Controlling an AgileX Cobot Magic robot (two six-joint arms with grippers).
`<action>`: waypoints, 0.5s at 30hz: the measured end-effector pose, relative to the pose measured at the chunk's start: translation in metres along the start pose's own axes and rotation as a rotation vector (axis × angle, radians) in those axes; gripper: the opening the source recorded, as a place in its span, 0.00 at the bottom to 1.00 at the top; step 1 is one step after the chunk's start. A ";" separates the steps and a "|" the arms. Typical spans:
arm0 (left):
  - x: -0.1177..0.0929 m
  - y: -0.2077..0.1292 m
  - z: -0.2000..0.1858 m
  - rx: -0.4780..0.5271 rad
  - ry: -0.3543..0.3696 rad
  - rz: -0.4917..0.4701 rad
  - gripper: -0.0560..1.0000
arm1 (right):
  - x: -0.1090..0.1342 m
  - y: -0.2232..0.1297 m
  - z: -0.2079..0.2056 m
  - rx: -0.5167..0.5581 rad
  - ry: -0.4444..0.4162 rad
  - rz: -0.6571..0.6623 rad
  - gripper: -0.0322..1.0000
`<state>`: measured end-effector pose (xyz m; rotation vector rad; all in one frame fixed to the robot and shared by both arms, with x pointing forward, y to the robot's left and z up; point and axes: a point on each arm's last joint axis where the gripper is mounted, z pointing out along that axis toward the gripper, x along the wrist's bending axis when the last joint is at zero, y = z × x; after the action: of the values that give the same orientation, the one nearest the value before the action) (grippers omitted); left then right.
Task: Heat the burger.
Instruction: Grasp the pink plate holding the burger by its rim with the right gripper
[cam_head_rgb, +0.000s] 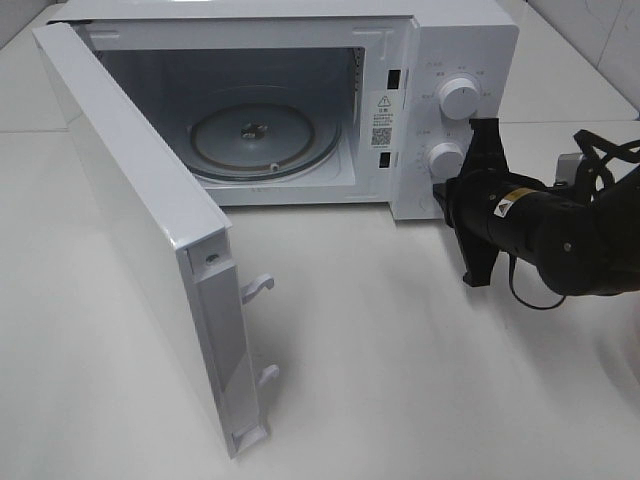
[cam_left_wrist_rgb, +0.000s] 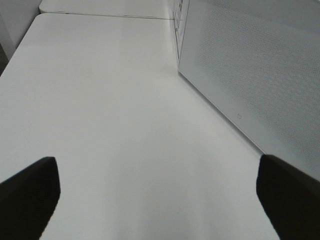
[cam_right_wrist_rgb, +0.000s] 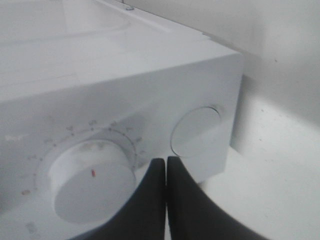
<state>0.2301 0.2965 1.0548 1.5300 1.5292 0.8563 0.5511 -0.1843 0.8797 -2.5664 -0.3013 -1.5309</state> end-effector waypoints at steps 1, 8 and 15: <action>0.000 0.000 0.000 0.000 0.000 0.000 0.99 | -0.001 -0.001 -0.002 0.013 -0.023 -0.013 0.03; 0.000 0.000 0.000 0.000 0.000 0.000 0.99 | 0.007 -0.006 -0.021 0.082 -0.132 -0.192 0.03; 0.000 0.000 0.000 0.000 0.000 0.001 0.99 | 0.025 -0.005 -0.047 0.134 -0.192 -0.535 0.03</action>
<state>0.2301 0.2965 1.0548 1.5309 1.5286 0.8569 0.5211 -0.1873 0.9241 -2.6540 -1.1491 -1.3310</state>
